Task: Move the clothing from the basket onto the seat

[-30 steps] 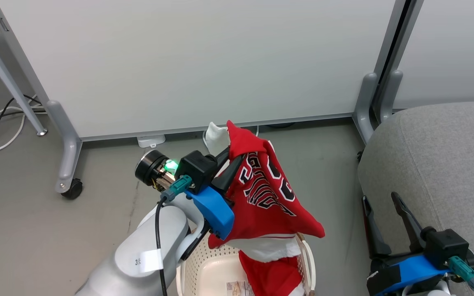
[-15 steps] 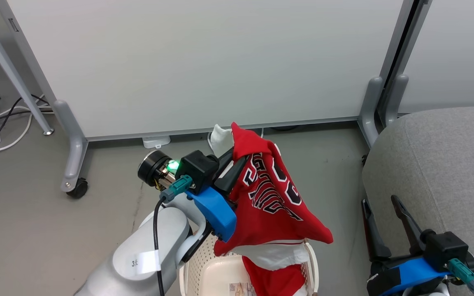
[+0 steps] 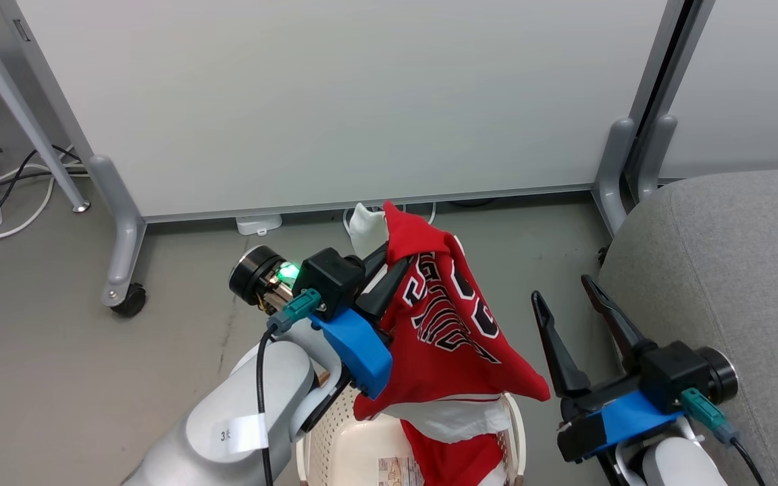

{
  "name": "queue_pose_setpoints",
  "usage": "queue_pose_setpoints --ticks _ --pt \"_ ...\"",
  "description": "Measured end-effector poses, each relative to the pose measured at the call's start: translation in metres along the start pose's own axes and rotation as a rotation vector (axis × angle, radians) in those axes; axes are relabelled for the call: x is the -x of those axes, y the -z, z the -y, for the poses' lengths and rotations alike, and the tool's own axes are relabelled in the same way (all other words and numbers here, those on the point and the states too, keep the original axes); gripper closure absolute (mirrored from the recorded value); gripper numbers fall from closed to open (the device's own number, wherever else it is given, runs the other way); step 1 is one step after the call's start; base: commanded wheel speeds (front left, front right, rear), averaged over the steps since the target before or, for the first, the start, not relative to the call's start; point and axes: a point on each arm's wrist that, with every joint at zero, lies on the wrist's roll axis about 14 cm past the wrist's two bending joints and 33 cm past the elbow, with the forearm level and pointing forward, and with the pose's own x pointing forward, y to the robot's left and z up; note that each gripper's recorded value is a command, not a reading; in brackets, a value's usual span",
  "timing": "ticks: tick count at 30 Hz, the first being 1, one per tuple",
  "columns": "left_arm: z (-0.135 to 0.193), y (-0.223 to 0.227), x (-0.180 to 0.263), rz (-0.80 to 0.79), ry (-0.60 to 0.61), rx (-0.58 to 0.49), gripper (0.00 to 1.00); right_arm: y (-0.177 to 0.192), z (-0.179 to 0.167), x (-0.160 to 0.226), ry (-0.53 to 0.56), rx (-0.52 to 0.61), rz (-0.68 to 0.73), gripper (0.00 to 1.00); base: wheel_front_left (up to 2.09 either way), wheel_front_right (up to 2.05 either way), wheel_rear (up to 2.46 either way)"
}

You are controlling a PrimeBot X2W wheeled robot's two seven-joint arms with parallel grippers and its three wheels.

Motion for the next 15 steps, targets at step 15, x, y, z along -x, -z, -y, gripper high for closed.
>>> queue_pose_setpoints --ticks 15 --pt "0.001 -0.003 -0.006 0.004 0.007 -0.009 1.0 -0.004 -0.056 -0.041 -0.261 0.099 0.011 0.0 0.0 0.0 0.0"
